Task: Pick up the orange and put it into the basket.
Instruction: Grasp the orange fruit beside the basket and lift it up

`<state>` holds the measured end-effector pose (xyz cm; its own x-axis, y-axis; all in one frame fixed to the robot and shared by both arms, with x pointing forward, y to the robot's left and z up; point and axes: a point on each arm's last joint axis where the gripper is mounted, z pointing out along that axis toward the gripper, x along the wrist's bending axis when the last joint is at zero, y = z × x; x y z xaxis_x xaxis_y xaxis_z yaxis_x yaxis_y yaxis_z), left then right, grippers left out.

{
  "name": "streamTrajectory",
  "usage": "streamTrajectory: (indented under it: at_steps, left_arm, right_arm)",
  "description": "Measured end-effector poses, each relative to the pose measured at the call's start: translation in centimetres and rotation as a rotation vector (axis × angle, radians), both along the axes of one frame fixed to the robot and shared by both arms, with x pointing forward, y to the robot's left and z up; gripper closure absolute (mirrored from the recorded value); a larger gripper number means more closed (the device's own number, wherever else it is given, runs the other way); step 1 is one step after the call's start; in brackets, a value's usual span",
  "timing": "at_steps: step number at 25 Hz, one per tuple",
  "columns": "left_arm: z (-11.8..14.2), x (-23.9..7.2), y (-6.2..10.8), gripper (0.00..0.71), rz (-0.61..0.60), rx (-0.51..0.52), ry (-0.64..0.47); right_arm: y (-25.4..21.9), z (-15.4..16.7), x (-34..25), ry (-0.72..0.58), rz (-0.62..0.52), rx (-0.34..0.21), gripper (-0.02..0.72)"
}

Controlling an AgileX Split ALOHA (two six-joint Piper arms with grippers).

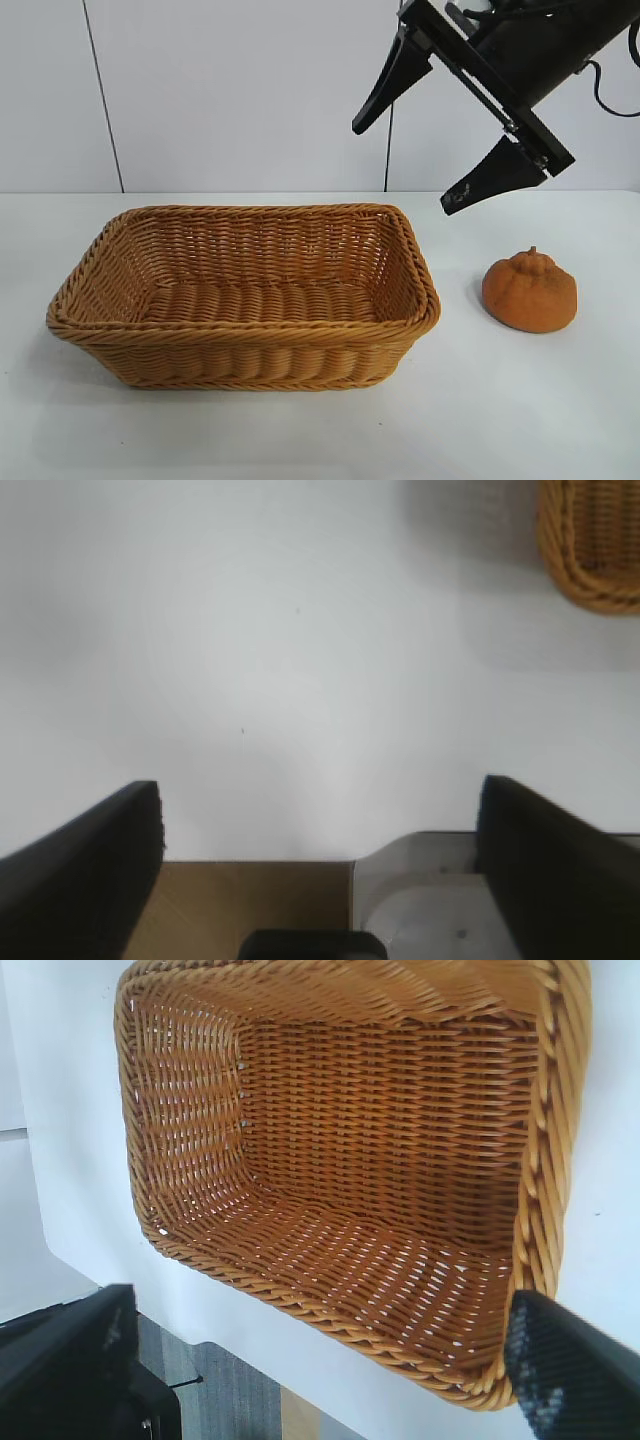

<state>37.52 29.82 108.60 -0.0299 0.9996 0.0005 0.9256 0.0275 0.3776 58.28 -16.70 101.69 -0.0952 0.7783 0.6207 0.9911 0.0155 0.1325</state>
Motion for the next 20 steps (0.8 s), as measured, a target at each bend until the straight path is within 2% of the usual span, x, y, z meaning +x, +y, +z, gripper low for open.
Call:
streamTrajectory:
  at_steps: [9, 12, 20]
  left_arm:
    - [-4.2, -6.3, 0.2, 0.100, -0.004, -0.020, -0.174]
    - [-4.0, -7.7, -0.1, 0.100, -0.023, -0.053, -0.290]
    - [-3.5, -11.1, -0.2, 0.100, -0.067, -0.064, -0.507]
  right_arm:
    - [0.0, 0.0, 0.0, 0.000, 0.000, 0.000, 0.020]
    - [0.0, 0.0, 0.0, 0.000, 0.000, 0.000, 0.020]
    - [0.0, 0.0, 0.0, 0.000, 0.000, 0.000, 0.020]
